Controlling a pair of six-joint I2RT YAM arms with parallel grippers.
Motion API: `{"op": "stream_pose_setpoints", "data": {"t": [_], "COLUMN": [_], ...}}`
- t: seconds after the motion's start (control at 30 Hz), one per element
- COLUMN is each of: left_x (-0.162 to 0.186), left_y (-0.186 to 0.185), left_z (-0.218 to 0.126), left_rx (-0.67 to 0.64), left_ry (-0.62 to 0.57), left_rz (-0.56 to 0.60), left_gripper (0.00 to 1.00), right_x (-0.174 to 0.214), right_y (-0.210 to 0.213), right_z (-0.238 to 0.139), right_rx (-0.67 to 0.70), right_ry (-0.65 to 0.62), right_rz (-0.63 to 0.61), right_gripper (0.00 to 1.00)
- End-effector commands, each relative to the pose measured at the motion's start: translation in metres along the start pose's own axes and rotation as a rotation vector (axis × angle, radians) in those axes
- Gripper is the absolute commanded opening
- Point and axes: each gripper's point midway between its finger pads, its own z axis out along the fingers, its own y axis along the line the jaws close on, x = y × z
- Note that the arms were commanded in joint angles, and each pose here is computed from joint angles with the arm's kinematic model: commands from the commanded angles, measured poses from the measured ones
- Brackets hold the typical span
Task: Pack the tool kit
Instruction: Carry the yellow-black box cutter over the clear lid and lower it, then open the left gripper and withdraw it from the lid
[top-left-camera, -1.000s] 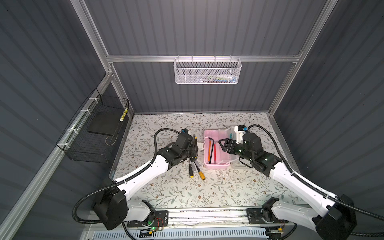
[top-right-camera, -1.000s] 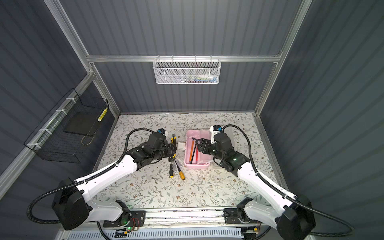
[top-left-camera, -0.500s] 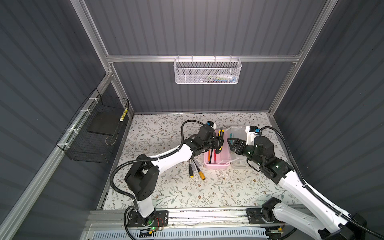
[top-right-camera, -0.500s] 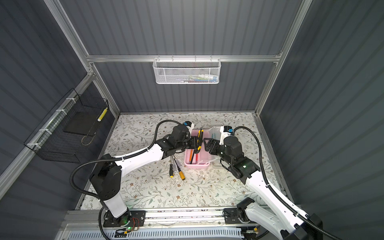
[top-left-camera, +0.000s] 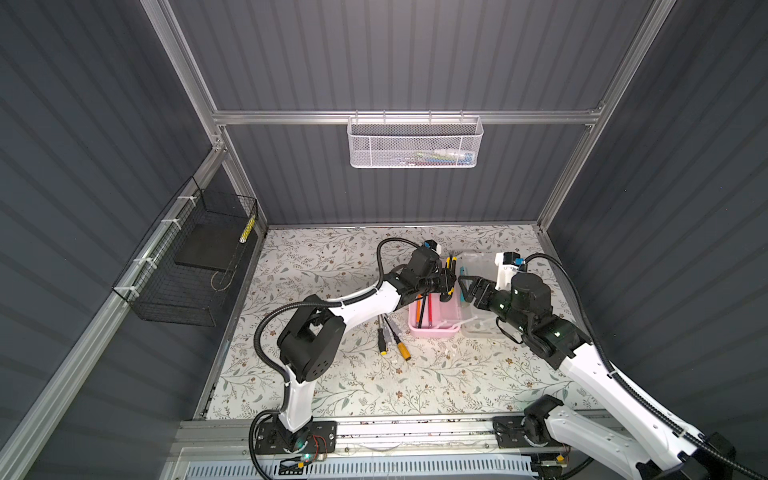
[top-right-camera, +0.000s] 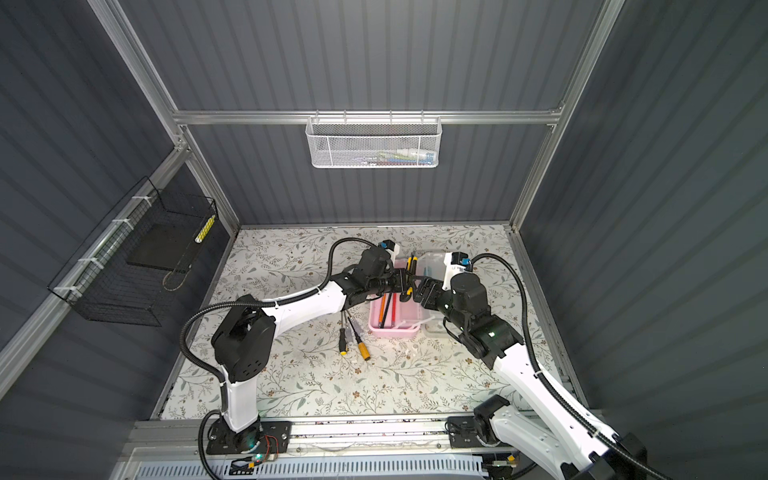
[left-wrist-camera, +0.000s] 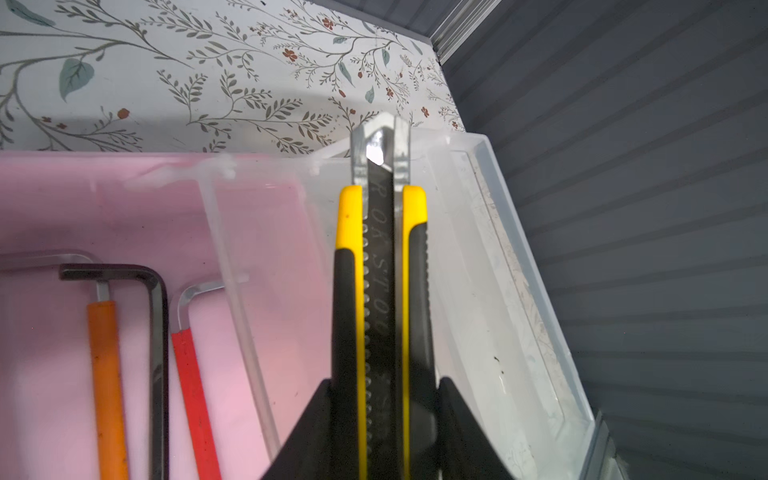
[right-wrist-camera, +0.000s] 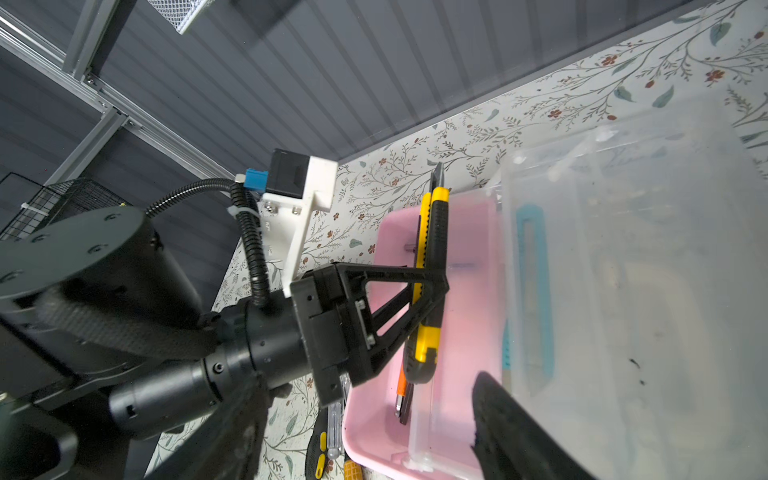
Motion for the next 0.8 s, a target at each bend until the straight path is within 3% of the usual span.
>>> {"op": "stream_pose_setpoints", "data": {"t": [0.0,0.53,0.77], "left_x": [-0.007,0.008,-0.004], "left_y": [-0.015,-0.005,-0.008], "left_z": [0.008,0.029,0.014], "left_rx": [0.046,0.037,0.018], "left_ry": [-0.013,0.031,-0.014], "left_rz": [-0.008,-0.052,0.016], "left_gripper": [0.27,0.49,0.51], "right_x": [0.005,0.011,0.014], "right_y": [-0.006,-0.007,0.007], "right_z": [0.003,0.010,0.016], "right_rx": [0.016,0.012,-0.027], "right_ry": [0.016,0.040,0.118], "right_rz": [-0.014,-0.007,-0.057], "right_gripper": [0.78,0.79,0.78]}}
